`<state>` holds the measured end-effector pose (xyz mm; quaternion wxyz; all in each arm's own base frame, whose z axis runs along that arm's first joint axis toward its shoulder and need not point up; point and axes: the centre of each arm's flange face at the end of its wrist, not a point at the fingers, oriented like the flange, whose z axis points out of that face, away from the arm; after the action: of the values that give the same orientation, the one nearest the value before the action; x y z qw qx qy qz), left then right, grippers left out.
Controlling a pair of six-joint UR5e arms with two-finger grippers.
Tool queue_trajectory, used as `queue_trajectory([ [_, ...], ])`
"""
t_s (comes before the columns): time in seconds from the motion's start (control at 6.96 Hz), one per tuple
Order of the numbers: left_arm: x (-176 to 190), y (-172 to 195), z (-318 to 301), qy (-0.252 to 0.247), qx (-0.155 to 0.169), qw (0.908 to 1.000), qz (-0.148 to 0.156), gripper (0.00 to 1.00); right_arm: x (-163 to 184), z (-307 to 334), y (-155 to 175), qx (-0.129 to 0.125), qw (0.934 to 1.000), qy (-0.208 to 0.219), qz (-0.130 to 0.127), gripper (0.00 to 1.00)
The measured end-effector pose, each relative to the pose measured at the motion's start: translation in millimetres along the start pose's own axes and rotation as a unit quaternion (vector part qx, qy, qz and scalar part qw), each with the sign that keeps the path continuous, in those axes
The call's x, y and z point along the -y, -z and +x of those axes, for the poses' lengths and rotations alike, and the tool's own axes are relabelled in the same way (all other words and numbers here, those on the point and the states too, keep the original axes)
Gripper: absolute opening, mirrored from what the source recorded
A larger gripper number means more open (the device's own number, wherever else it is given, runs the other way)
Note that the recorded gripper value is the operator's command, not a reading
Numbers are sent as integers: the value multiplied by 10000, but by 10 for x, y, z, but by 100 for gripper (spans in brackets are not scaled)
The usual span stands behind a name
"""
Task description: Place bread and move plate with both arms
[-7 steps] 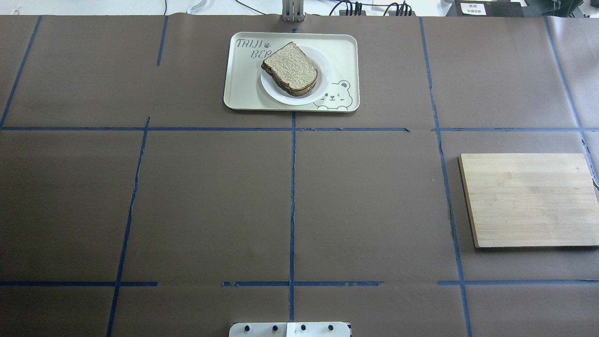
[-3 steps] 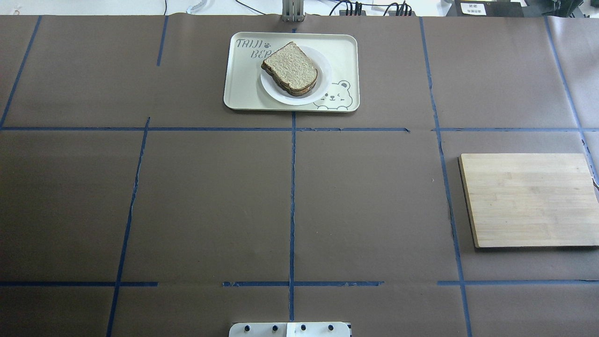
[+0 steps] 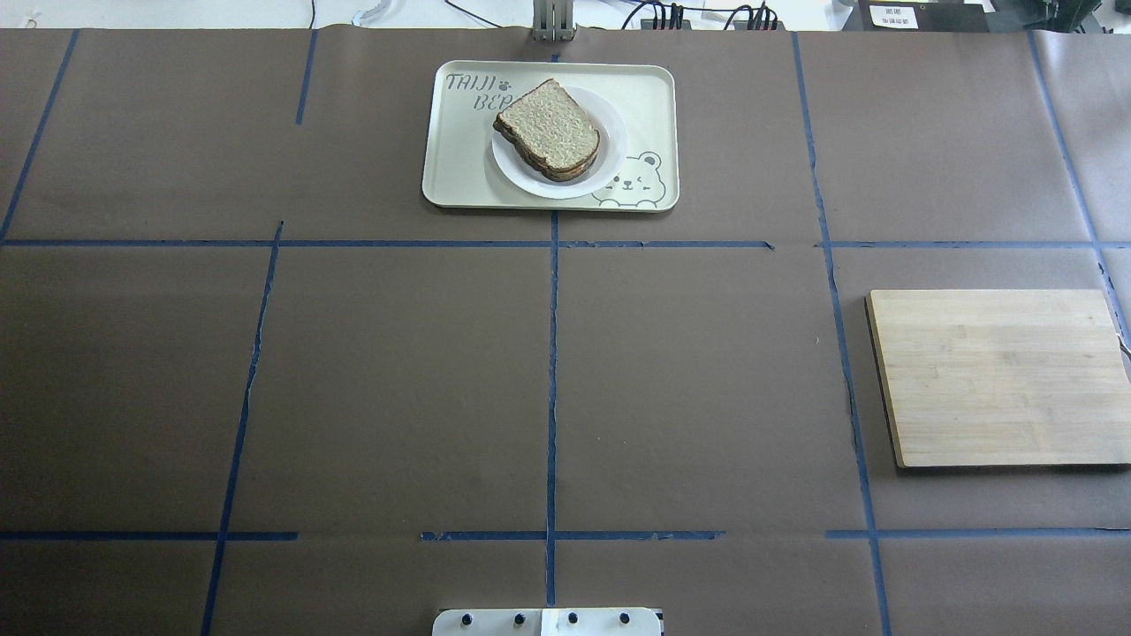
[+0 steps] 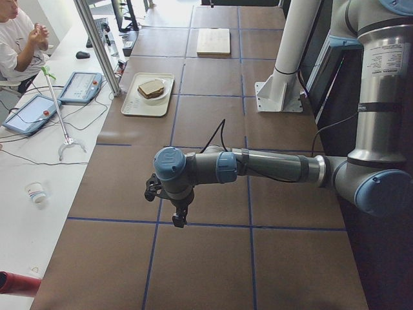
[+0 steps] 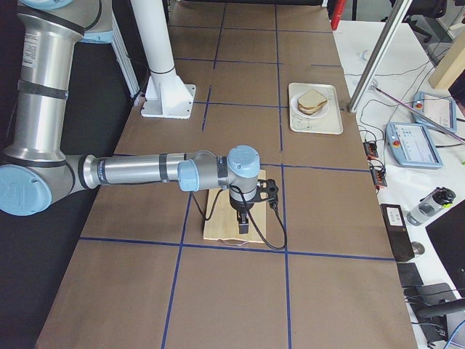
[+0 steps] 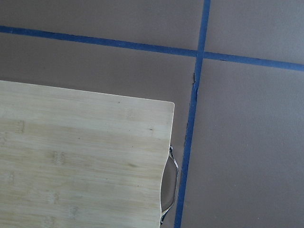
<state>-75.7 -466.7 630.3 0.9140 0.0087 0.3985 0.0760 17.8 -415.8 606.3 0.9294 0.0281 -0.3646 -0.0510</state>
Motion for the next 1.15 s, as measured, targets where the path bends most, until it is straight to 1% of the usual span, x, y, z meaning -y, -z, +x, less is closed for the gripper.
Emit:
queue_trajectory([
  [0.29,-45,-13,-34,215,0,9998,-3,100,-75,42,-10,23,10000,1,-47,100],
  [0.43,-83,-29,-40,234,0,9997,-8,100,-90,58,-16,48,9999,86,-97,100],
  [0.72,-101,-17,-11,178,-7,9998,25,100,-73,114,19,72,9993,206,-311,100],
  [1.15,-120,-47,-26,219,-66,9997,7,100,-147,200,-2,143,9989,116,-435,100],
])
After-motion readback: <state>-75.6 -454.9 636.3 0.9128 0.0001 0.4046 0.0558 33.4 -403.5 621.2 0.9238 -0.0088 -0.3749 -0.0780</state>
